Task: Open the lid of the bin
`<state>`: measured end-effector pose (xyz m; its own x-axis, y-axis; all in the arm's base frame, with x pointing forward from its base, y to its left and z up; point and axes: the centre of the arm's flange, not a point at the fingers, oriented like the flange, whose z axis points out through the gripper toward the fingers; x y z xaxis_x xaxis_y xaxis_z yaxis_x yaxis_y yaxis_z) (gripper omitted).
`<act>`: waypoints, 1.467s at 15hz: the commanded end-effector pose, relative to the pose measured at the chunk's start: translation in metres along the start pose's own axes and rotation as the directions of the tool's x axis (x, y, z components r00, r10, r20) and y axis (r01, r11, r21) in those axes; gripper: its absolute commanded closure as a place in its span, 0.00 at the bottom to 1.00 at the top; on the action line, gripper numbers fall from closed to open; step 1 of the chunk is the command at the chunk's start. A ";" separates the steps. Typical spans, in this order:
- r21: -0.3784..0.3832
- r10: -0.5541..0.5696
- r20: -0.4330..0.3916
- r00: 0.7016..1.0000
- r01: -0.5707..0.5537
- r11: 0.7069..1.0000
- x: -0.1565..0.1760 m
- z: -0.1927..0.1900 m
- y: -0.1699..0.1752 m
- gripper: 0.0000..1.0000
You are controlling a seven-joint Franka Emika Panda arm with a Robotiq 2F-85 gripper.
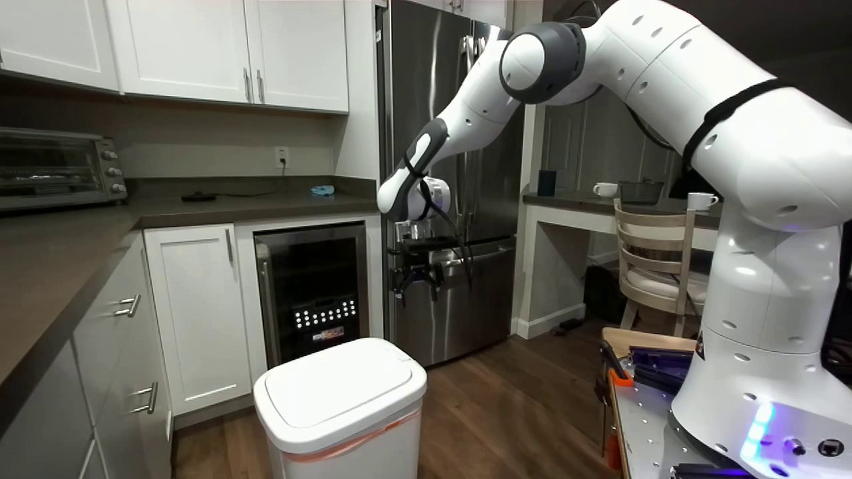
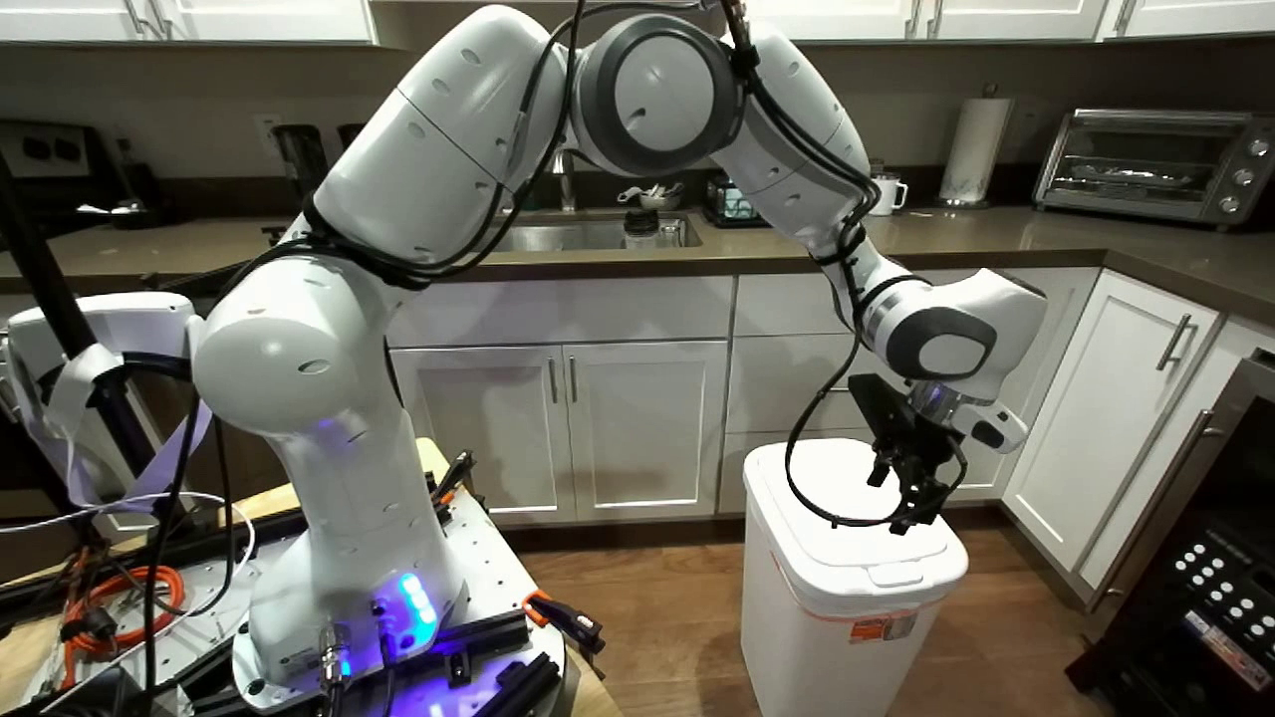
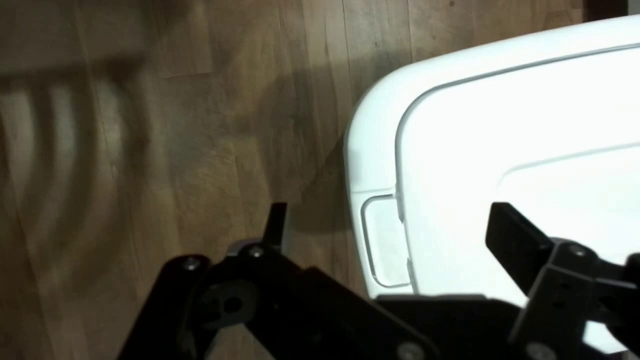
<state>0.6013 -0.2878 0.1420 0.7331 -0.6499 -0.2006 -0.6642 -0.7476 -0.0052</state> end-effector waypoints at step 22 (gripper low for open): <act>-0.062 -0.523 -0.314 0.793 0.532 0.844 0.042 0.137 -0.004 0.20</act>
<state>0.6023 -0.2911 0.0171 0.9790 -0.1728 0.1081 -0.1635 -0.9824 -0.0899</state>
